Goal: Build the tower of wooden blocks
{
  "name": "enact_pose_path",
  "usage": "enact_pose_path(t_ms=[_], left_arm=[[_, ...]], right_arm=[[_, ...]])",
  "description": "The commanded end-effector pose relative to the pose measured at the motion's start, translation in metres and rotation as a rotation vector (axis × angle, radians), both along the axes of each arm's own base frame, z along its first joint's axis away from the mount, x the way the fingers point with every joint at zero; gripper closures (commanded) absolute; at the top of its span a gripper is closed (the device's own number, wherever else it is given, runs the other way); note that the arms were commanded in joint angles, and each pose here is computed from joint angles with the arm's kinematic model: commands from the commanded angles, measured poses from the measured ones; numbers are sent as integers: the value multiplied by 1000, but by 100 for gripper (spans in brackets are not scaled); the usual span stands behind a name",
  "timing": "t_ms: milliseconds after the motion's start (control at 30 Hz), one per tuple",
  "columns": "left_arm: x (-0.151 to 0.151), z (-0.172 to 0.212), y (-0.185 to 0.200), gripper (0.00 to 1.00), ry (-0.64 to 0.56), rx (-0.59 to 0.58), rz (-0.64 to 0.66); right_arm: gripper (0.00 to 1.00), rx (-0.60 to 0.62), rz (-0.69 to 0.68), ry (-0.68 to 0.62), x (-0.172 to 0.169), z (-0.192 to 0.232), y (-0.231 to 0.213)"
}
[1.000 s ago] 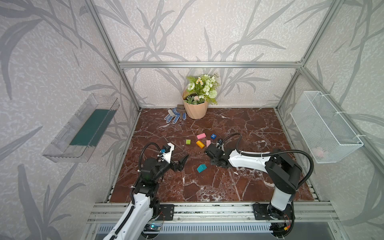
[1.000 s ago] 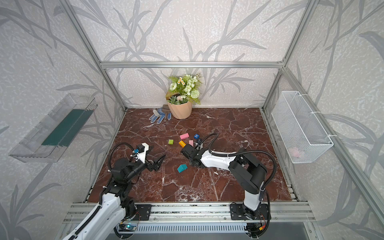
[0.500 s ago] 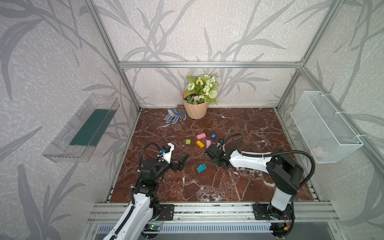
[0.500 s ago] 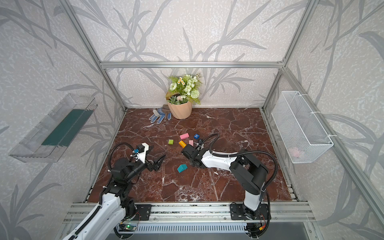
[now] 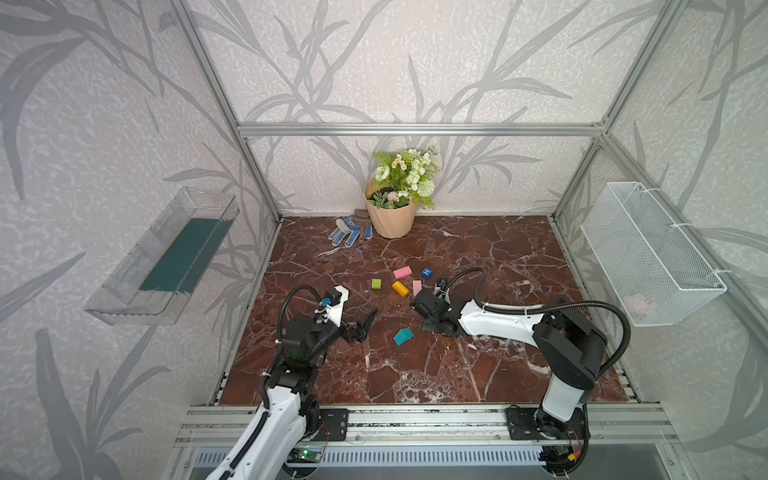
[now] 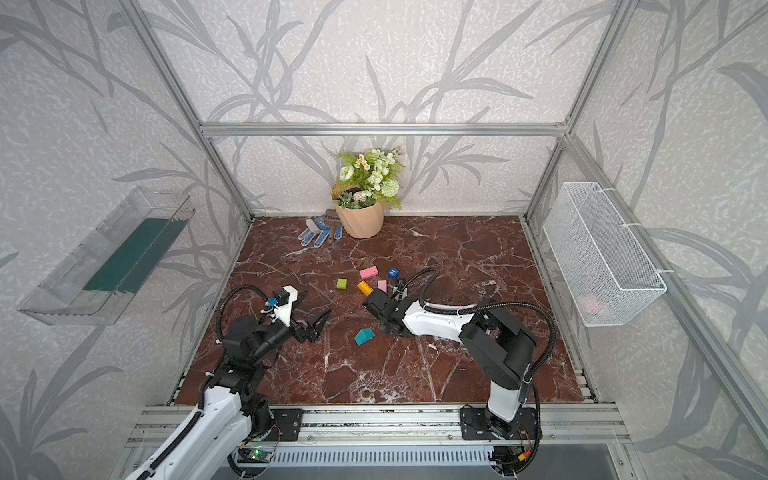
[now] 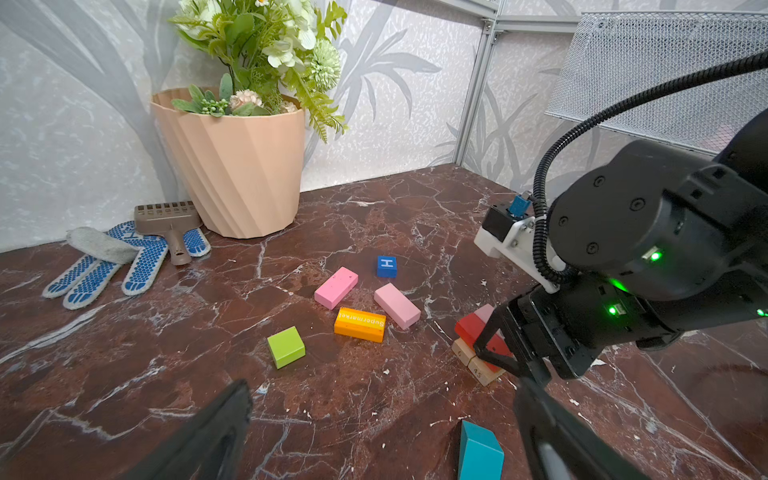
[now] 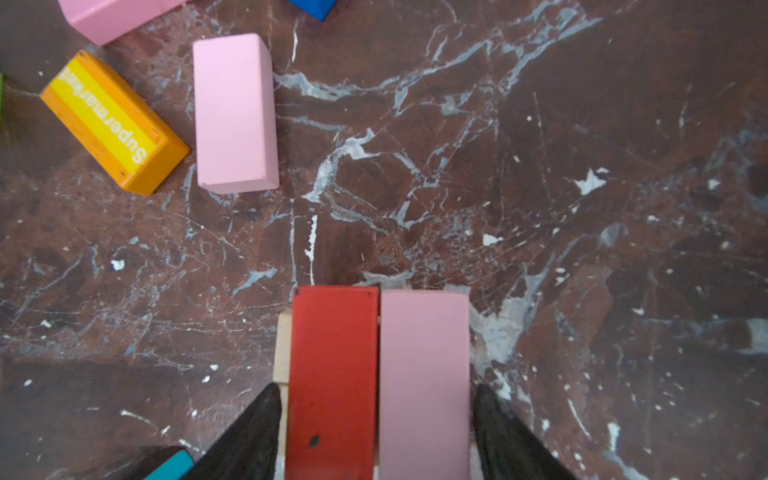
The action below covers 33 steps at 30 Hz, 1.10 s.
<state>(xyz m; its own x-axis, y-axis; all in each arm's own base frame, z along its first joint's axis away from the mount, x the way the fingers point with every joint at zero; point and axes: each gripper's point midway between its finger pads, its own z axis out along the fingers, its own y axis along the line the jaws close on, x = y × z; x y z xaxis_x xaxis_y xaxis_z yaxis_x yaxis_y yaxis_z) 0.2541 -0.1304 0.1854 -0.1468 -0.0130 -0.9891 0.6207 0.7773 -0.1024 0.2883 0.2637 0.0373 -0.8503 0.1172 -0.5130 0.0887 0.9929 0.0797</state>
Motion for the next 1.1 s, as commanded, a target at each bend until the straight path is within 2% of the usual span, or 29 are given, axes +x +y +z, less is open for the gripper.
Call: enact_pose_path(t_ms=[0, 433, 533, 667, 733, 867, 1000, 1067], left_arm=[[-1, 4, -1, 1, -28, -1, -5], [-1, 3, 0, 1, -25, 0, 0], [6, 3, 4, 1, -6, -8, 37], [11, 1, 2, 1, 23, -2, 30], [15, -1, 3, 1, 43, -1, 41], [21, -2, 3, 1, 63, 2, 52], [20, -3, 3, 1, 65, 4, 46], [21, -2, 5, 1, 64, 3, 60]], right_arm=[[25, -17, -5, 9, -4, 0, -7], [18, -9, 66, -56, 3, 28, -1], [14, -14, 90, -127, 9, 54, -4], [10, -22, 214, -237, 25, 76, 11], [10, -28, 287, -246, 33, 81, 22], [10, -57, 418, -203, 51, 70, 48], [18, -43, 512, -78, 67, 51, 71], [24, -76, 494, -6, 75, 44, 67]])
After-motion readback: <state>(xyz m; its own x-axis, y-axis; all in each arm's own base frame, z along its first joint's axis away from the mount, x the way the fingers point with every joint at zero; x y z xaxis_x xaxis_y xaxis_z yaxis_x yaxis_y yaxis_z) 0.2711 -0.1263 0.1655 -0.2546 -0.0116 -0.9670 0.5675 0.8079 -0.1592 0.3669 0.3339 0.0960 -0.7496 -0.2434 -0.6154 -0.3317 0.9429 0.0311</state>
